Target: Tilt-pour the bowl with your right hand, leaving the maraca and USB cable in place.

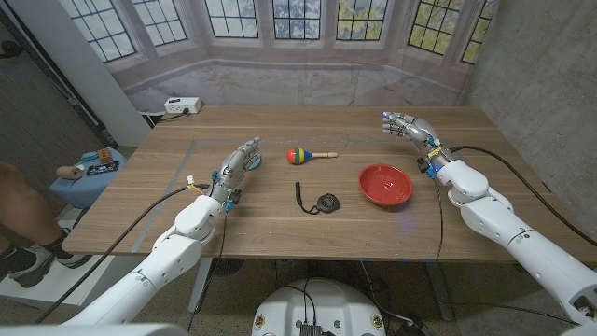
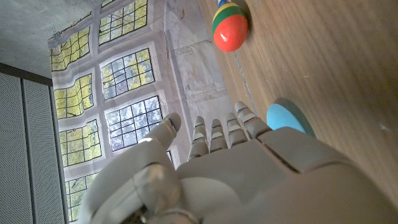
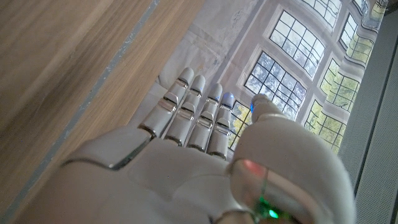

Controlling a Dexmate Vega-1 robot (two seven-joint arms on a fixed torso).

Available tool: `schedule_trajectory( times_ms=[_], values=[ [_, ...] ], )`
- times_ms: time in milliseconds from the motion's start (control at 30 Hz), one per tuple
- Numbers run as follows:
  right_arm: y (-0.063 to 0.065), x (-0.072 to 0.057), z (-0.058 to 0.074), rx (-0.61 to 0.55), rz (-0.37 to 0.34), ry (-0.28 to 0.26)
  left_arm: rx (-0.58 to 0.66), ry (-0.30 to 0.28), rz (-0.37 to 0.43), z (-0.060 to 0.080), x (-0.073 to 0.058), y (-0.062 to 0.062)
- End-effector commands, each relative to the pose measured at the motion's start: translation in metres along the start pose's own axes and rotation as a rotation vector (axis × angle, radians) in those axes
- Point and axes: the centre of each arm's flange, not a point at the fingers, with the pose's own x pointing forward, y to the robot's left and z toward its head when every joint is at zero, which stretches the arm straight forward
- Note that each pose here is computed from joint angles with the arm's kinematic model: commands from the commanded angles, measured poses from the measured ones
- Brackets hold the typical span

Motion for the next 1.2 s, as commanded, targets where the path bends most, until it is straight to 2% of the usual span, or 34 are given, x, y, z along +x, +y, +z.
schedule_trajectory(
  times_ms=[33,567,900,1200],
  values=[
    [0.003,-0.009,-0.013,0.148,-0.059,-0.030,-0.010,-0.017,-0.007,0.004,0.006,0.004],
    [0.015,-0.009,-0.034,0.263,-0.098,-0.031,-0.001,-0.030,0.006,0.013,0.001,0.016],
    [0.021,-0.004,-0.041,0.308,-0.102,-0.045,0.006,-0.039,0.021,0.017,-0.004,0.026],
    [0.021,0.001,-0.043,0.319,-0.099,-0.050,0.010,-0.048,0.020,0.019,0.000,0.027]
  ],
)
